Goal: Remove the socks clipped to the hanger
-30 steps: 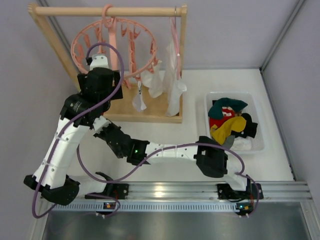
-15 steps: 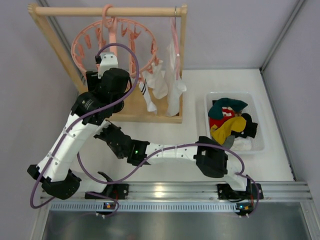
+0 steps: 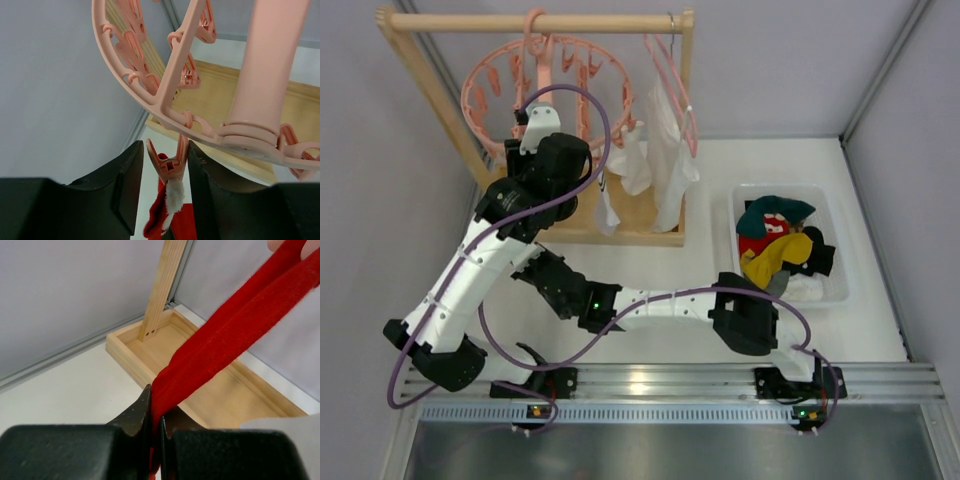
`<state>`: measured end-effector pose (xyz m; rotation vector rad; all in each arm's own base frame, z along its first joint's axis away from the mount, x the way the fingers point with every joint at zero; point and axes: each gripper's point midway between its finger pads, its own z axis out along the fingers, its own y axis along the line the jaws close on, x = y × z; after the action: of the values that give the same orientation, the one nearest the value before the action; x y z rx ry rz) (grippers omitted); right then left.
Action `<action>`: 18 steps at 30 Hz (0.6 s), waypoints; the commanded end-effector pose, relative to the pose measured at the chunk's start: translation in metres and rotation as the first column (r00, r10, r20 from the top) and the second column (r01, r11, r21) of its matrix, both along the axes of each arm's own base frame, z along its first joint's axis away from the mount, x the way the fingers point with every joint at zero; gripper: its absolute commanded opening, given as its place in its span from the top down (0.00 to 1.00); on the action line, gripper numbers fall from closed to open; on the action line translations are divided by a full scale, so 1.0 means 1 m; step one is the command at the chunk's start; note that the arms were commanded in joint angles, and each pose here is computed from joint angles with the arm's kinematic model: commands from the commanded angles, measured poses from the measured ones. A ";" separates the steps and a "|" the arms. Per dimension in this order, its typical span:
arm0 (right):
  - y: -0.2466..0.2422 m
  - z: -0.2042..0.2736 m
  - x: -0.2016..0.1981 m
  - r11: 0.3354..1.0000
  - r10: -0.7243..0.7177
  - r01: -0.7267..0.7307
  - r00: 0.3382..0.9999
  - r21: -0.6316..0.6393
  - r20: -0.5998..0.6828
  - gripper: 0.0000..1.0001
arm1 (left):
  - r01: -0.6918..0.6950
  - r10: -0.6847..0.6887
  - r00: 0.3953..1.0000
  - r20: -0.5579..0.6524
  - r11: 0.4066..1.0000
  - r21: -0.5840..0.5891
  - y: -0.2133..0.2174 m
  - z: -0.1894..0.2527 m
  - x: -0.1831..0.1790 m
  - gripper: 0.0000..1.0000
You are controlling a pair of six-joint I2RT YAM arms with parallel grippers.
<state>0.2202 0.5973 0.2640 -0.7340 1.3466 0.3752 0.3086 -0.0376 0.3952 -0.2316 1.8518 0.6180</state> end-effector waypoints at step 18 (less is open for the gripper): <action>-0.068 -0.001 -0.054 0.991 0.090 -0.079 0.991 0.106 -0.102 1.00 | -0.016 0.018 0.999 0.047 0.998 -0.061 0.012 0.011 -0.006 0.57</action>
<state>0.1742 0.5623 0.1843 -0.9149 1.4226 0.3881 0.3152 -0.0371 0.3941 -0.2540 1.8512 0.6032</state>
